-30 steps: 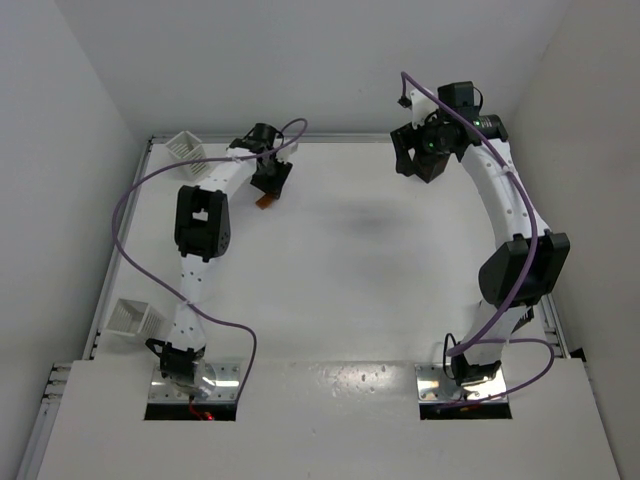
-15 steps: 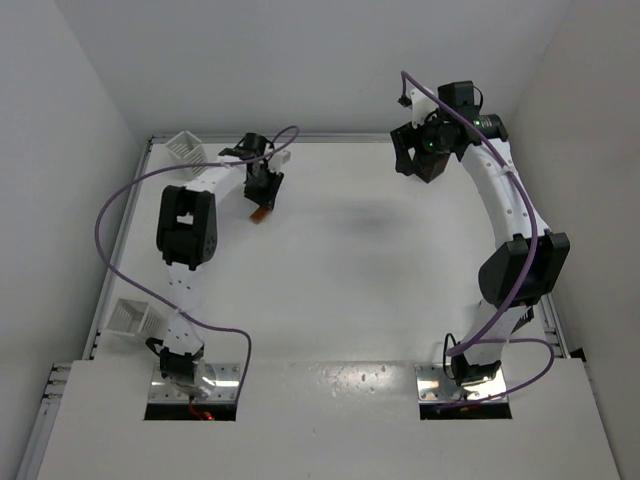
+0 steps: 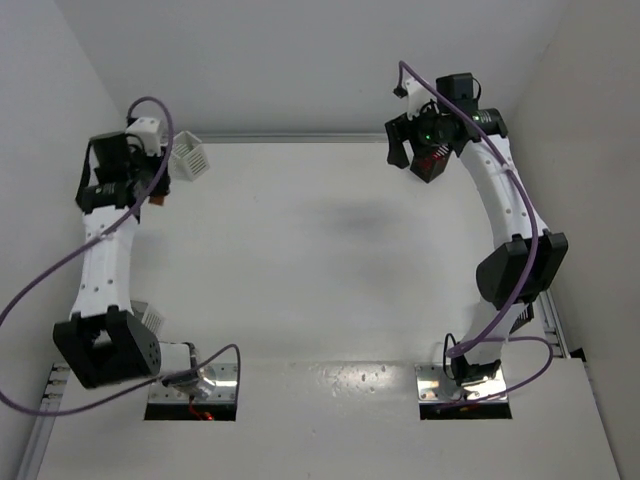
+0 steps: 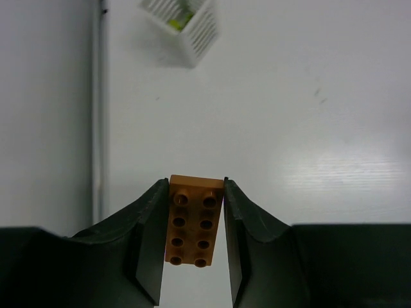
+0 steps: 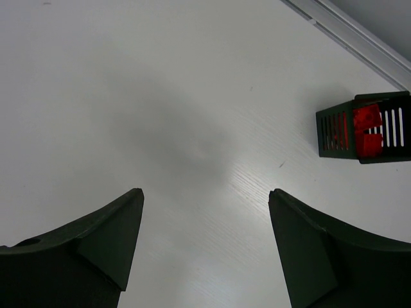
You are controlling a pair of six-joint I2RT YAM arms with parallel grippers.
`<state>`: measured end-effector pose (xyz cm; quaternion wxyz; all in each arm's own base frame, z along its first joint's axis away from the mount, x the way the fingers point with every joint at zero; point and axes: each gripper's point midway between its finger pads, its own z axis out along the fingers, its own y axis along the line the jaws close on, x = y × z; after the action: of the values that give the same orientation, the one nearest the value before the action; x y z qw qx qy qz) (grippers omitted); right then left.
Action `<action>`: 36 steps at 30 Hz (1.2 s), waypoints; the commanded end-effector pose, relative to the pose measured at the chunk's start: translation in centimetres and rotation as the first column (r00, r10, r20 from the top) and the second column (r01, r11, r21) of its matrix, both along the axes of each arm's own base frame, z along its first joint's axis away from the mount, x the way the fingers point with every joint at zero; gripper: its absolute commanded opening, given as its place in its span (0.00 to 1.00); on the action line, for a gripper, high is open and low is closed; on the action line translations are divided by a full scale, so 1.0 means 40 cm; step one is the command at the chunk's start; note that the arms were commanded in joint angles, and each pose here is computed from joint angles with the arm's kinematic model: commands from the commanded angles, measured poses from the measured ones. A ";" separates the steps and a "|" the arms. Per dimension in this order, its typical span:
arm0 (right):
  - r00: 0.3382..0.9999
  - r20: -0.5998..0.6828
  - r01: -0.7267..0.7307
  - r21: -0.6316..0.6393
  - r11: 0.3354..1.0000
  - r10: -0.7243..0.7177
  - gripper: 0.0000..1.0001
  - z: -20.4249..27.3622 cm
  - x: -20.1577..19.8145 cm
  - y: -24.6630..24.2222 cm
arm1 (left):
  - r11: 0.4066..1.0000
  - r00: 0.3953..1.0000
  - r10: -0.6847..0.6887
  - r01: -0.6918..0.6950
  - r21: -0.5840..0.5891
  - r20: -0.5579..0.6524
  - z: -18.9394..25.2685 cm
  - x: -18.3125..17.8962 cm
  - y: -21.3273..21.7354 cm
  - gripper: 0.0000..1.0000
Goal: Sort the legos into containers by color
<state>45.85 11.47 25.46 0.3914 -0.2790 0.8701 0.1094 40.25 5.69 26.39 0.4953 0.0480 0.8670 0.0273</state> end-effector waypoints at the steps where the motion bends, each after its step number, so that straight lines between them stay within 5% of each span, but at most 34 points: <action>1: 0.998 0.035 -0.052 0.026 0.998 0.051 0.79 0.023 0.020 0.042 | 0.992 0.991 0.096 -0.087 0.091 -0.089 -0.050 -0.136 0.101 0.04; 7: 0.995 0.029 -0.096 0.038 0.995 0.095 0.79 0.010 0.035 0.091 | 0.955 0.955 0.242 -0.204 0.214 -0.170 -0.089 -0.379 0.240 0.02; 13: 0.992 0.020 -0.122 0.043 0.992 0.121 0.79 -0.005 0.041 0.122 | 0.946 0.924 0.274 -0.209 0.248 -0.266 -0.151 -0.501 0.251 0.01; 21: 0.991 0.019 -0.131 0.043 0.990 0.131 0.79 0.001 0.036 0.132 | 0.972 0.874 0.223 -0.166 0.165 -0.432 -0.280 -0.580 0.192 0.01; 36: 0.993 0.010 -0.119 0.022 0.993 0.119 0.79 -0.007 0.017 0.127 | 0.978 0.807 0.191 -0.108 0.178 -0.560 -0.347 -0.655 0.173 0.01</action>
<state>46.72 16.33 23.79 0.3742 -0.3199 0.8583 0.1449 14.87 12.44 12.54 0.2135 0.0147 0.9716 0.1009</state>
